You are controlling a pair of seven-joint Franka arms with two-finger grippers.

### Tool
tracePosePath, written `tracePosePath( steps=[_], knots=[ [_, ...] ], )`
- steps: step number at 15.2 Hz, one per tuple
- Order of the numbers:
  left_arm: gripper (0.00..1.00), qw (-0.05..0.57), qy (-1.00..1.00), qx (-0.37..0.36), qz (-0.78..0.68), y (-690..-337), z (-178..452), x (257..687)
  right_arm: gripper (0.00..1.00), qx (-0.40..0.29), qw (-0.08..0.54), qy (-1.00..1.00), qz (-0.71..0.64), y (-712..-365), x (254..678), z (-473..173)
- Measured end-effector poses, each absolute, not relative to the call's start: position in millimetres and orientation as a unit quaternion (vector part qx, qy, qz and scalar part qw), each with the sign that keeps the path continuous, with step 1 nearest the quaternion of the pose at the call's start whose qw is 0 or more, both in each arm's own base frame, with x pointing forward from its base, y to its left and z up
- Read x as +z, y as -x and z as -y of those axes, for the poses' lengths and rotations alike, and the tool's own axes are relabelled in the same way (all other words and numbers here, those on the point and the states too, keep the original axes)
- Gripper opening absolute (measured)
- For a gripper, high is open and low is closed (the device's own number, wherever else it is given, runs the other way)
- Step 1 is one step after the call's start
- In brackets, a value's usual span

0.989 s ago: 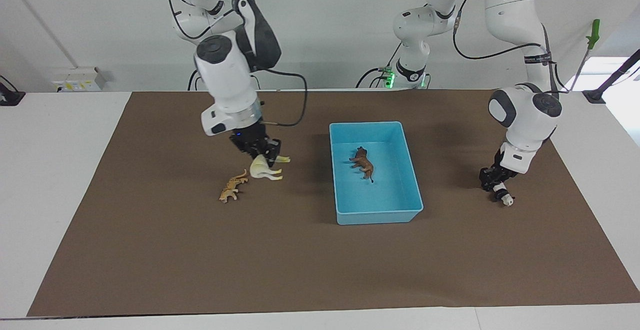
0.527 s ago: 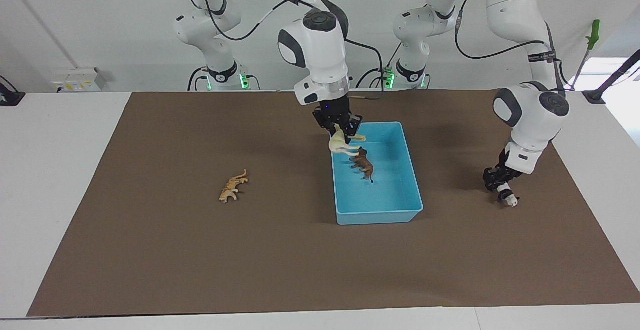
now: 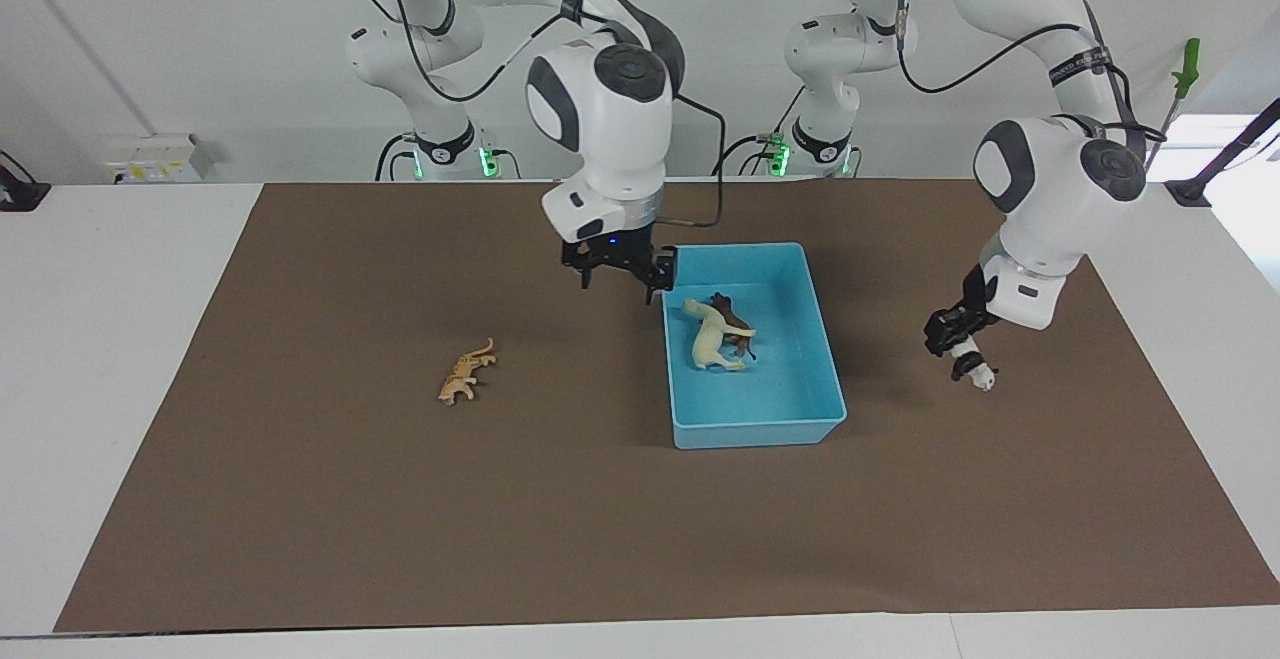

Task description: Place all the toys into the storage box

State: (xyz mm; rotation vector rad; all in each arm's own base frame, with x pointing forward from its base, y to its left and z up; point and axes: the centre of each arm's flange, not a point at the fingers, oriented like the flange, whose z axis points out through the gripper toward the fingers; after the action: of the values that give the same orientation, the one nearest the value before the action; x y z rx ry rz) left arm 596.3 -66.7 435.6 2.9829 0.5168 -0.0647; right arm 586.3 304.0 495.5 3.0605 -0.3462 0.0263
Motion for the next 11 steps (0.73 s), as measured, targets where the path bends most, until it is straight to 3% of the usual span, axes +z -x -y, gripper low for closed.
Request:
tracePosePath(
  steps=[3,6,8,9,10,11],
  knots=[
    [0.51,0.066,-0.973,-0.03,-0.22,-558.7,194.7,461.0,1.0,-0.006,0.036,-0.997,0.074,-616.0,505.4,-207.8],
    [0.5,0.07,-0.971,-0.024,-0.228,-512.8,282.9,444.6,1.0,-0.003,0.012,-0.995,0.104,-628.1,465.6,-143.3],
    [0.66,0.072,-0.97,-0.019,-0.23,-500.0,291.1,428.6,1.0,0.004,-0.02,-0.992,0.124,-619.2,424.7,-119.6],
    [0.78,0.072,-0.969,-0.017,-0.235,-501.5,285.9,427.1,1.0,0.007,-0.025,-0.991,0.13,-610.1,405.4,-115.2],
    [0.83,0.073,-0.968,-0.015,-0.24,-504.7,280.5,429.8,1.0,0.006,-0.026,-0.991,0.134,-602.0,391.0,-112.3],
    [0.98,0.076,-0.966,-0.011,-0.245,-508.2,274.6,435.9,1.0,0.003,-0.025,-0.99,0.136,-594.2,379.1,-108.9]
  ],
)
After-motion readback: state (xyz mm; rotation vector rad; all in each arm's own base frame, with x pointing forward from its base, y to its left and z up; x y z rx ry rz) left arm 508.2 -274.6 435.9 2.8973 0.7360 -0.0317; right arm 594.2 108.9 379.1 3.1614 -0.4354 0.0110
